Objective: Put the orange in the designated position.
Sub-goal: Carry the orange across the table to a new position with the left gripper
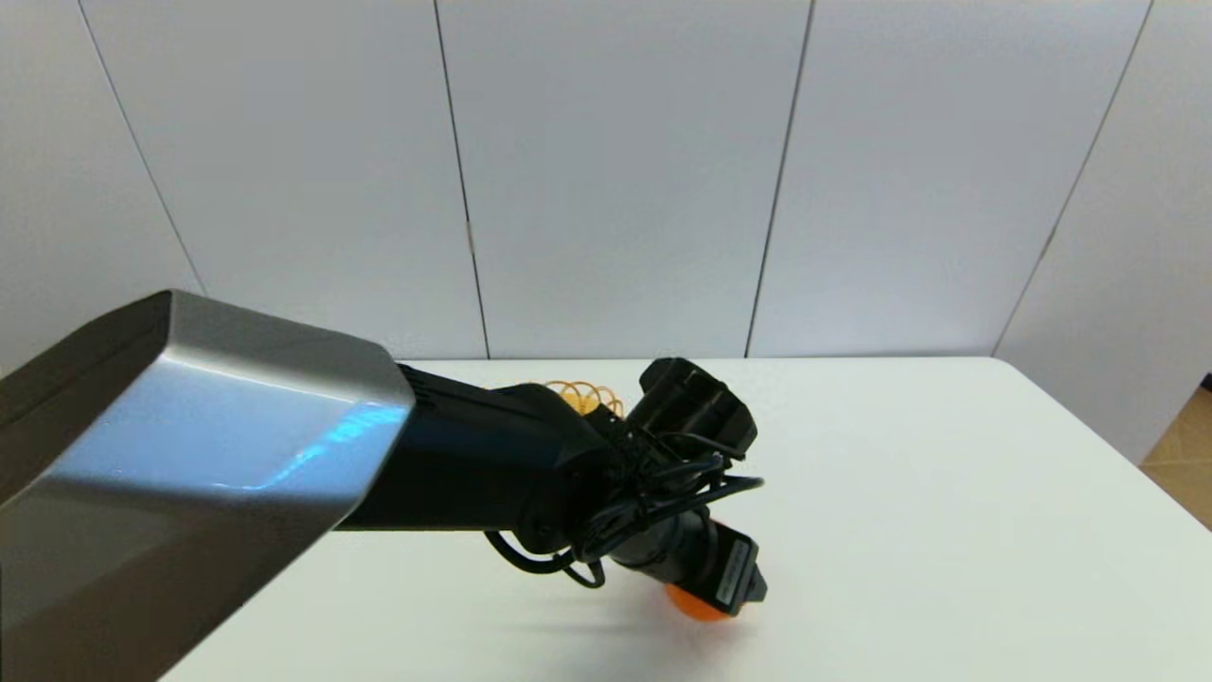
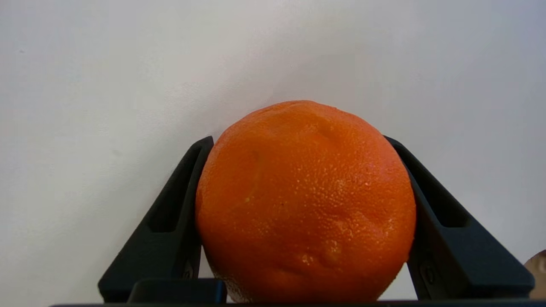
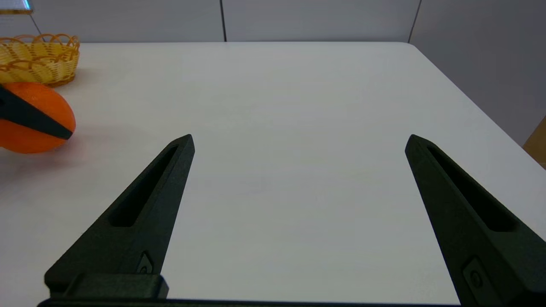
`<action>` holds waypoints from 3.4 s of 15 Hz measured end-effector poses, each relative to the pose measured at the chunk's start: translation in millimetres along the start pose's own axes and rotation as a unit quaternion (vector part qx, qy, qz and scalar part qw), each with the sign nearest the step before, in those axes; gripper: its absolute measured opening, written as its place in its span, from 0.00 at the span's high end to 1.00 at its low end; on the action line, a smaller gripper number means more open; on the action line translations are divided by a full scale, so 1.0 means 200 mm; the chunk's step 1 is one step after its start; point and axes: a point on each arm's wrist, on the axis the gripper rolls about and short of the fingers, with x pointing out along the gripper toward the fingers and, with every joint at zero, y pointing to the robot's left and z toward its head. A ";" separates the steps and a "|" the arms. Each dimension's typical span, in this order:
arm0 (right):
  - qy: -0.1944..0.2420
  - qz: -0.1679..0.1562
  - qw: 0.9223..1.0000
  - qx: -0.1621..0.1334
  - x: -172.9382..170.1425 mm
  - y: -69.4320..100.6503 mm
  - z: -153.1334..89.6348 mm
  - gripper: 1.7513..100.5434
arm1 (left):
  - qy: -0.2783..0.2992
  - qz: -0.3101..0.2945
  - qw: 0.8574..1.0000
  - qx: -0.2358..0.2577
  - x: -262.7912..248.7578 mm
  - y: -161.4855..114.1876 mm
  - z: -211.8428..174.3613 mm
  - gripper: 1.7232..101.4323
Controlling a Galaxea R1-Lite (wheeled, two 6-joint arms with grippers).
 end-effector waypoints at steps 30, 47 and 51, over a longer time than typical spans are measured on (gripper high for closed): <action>0.000 0.000 1.000 0.000 0.00 0.00 0.00 0.03 | -0.251 0.247 0.936 -0.012 -0.35 1.07 0.56 0.30; 0.000 0.000 1.000 0.000 0.00 0.00 0.00 0.03 | -0.195 0.231 0.953 -0.033 0.02 1.21 0.46 0.31; 0.000 0.000 1.000 0.000 0.00 0.00 0.00 0.03 | -0.192 0.231 0.953 -0.034 0.04 1.22 0.45 0.31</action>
